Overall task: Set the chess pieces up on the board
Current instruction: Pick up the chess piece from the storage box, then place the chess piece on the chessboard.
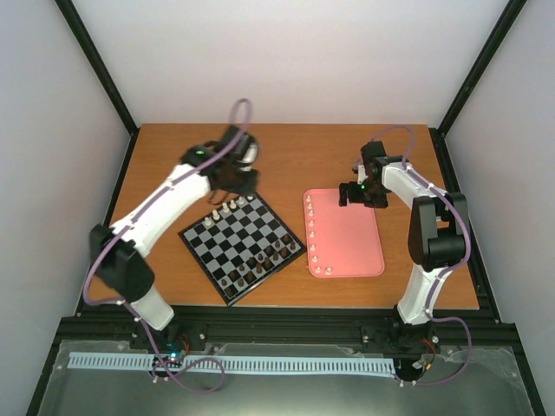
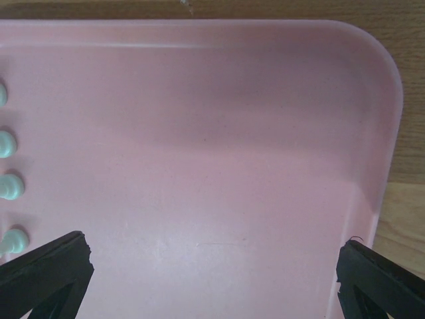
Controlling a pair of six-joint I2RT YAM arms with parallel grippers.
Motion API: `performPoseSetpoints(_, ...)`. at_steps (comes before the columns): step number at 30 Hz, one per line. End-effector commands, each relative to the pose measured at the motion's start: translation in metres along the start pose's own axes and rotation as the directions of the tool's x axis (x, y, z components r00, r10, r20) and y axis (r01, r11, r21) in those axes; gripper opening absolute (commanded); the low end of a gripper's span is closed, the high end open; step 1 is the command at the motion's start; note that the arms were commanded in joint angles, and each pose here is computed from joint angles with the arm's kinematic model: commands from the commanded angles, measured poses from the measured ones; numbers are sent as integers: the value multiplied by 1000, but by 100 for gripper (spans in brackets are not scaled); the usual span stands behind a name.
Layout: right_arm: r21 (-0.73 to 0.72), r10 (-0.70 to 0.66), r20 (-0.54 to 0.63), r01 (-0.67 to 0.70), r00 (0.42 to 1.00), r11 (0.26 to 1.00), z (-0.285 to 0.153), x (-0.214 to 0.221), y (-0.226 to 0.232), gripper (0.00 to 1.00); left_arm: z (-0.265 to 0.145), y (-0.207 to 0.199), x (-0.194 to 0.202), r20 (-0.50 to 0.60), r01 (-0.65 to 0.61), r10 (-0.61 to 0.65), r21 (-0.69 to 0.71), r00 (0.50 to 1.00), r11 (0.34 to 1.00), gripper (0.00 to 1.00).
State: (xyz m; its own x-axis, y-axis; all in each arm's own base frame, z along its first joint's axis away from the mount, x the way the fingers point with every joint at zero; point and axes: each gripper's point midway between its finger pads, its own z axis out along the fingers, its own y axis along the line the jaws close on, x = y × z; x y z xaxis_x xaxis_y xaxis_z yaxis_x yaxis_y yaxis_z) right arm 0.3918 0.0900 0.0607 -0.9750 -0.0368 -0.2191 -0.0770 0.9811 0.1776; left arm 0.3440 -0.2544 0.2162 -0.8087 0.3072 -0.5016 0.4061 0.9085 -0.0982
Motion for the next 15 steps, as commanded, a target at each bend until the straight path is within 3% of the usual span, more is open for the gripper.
performPoseSetpoints(1, -24, -10, 19, 10, 1000, 1000, -3, -9, 7, 100, -20, 100, 55, -42, 255, -271, -230, 962, 939, 1)
performPoseSetpoints(8, -42, -9, 2, 9, 1000, 999, 4, -7, 10, 100, -22, 165, 123, -65, 485, -527, -307, 848, 819, 1)
performPoseSetpoints(15, -40, -16, 0, 16, 1000, 999, 4, -11, 10, 100, 6, 182, 152, -93, 547, -604, -331, 792, 769, 1)
